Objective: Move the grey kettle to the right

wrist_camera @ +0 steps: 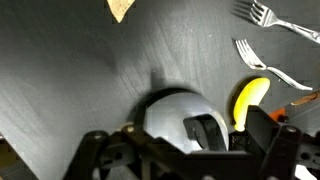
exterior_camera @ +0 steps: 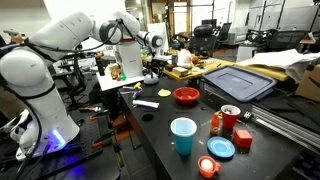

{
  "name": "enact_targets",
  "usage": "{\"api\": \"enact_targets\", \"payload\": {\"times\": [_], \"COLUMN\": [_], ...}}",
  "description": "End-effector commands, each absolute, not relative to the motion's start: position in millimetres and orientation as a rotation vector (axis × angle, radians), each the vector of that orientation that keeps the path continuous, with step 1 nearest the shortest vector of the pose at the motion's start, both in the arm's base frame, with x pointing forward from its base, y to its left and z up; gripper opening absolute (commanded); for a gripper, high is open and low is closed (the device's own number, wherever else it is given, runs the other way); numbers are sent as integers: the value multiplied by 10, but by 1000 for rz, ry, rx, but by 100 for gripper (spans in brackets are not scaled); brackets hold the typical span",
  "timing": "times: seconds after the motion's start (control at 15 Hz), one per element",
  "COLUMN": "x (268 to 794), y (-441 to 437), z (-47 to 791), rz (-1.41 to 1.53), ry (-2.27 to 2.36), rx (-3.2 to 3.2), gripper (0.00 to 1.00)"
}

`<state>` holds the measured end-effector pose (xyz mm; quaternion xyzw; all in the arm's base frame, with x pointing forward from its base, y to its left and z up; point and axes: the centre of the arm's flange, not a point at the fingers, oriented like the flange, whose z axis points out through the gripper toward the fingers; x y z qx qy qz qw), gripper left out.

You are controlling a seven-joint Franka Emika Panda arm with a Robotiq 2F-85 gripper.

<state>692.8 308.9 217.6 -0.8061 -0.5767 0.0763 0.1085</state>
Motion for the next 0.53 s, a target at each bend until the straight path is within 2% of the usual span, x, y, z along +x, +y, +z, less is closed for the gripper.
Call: {"api": "enact_targets", "payload": {"times": [0.0,0.2,0.27,0.33,0.47], "x": [7009,6982,6972,6962,6943], "y": [3154,3187,3200,3216,3234], "z": [2267,2288,2294,2294,2298], "rz": [279,317,329,337,350], "ry": [-1735,-1736,-1733,-1730,-1725], "rx": [-2307,-2282,-2277,-2270,-2261], "gripper": [100,100,75,74,58]}}
